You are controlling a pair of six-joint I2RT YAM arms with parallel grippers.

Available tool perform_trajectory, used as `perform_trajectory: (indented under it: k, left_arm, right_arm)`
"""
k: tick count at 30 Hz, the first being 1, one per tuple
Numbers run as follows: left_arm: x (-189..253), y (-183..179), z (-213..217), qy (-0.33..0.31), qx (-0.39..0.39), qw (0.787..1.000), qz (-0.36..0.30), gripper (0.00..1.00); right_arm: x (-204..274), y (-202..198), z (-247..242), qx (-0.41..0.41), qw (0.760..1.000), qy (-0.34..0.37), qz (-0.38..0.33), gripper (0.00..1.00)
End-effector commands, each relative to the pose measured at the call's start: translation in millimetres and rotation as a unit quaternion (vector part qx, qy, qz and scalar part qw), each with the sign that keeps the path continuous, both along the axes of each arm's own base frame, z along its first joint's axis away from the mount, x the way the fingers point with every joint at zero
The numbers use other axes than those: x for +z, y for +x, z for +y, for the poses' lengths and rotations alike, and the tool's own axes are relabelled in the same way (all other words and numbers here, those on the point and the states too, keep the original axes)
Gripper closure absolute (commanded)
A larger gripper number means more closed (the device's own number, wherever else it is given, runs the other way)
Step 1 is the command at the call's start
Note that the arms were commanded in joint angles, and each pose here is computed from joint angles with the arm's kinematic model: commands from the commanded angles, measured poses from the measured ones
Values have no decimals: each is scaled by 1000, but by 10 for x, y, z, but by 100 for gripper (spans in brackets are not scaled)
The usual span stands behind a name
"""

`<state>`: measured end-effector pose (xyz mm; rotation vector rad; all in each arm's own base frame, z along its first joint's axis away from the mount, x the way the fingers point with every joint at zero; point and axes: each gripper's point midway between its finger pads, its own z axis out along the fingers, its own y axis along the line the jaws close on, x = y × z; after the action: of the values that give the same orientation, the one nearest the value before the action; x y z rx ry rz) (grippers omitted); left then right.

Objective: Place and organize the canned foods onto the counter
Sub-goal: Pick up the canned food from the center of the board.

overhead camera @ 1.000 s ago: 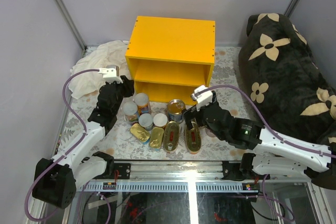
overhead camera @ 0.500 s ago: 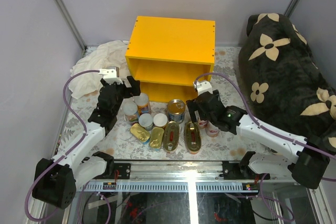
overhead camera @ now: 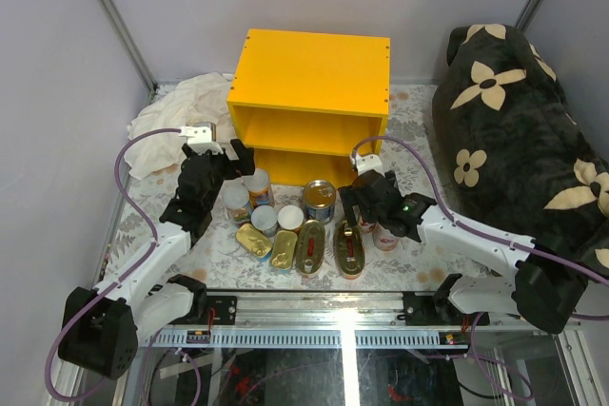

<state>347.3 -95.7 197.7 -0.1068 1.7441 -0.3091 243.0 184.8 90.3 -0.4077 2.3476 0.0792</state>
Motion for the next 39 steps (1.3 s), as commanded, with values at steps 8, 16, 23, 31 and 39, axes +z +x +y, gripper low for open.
perform_trajectory:
  k: [8, 16, 23, 31, 39]
  left_arm:
    - [33, 2, 12, 5, 3, 1000, -12, 0]
    - [31, 5, 2, 3, 2, 1000, -12, 0]
    - [48, 2, 10, 3, 3, 1000, -15, 0]
    - [20, 18, 12, 7, 4, 1000, -11, 0]
    - [-13, 32, 11, 11, 4, 1000, -8, 0]
  right_arm:
    - [47, -28, 52, 3, 998, 55, -23, 6]
    - [168, -3, 77, 7, 996, 77, -48, 31]
    - [229, 125, 183, 8, 994, 84, -65, 50]
    - [305, 325, 351, 6, 991, 98, -90, 36]
    - [209, 197, 261, 5, 982, 145, -119, 0]
